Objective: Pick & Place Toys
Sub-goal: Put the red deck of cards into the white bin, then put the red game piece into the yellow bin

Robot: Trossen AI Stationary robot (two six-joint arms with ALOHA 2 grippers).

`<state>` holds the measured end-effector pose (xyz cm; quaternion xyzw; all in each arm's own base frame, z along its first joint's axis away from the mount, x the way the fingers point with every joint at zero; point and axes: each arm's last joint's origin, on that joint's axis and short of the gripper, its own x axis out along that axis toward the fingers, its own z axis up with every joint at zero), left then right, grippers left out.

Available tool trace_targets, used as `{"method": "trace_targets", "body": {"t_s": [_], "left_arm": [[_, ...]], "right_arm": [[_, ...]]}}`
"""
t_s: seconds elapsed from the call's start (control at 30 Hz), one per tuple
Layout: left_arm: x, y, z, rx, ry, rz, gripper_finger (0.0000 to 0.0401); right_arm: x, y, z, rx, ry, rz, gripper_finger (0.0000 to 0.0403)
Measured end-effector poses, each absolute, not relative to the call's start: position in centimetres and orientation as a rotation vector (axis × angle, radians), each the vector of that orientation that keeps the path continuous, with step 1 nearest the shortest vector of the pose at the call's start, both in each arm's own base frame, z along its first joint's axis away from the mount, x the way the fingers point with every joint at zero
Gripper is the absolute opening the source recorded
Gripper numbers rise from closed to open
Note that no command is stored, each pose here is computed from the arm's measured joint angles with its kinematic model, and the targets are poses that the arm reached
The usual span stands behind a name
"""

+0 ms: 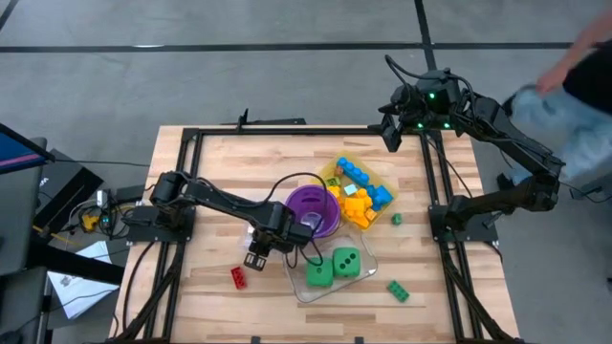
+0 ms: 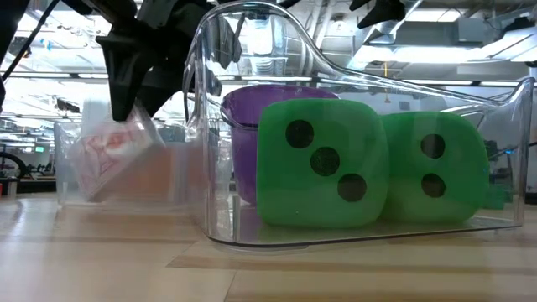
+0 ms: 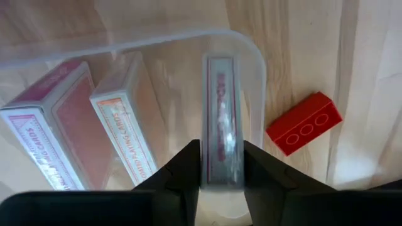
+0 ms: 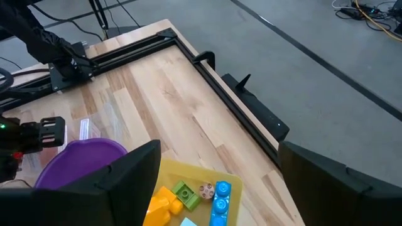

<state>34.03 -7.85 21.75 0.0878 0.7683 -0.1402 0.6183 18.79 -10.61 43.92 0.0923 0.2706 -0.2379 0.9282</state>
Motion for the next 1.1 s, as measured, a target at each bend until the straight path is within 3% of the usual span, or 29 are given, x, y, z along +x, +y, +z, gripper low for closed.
{"method": "trace_targets", "body": {"t_s": [0.63, 0.83, 1.1], "left_arm": [[32.9, -7.1, 24.9, 0.17, 1.676, -0.236, 0.0163], [31.7, -5.8, 28.3, 0.192, 1.528, -0.162, 0.0164], [28.0, -3.3, 34.7, 0.112, 1.229, 0.099, 0.0164]], "right_arm": [[18.8, -10.6, 44.0, 0.187, 0.547, -0.488, 0.0311], [18.8, -10.6, 44.0, 0.19, 0.546, -0.489, 0.0311], [18.8, -10.6, 44.0, 0.198, 0.544, -0.492, 0.0311]]}}
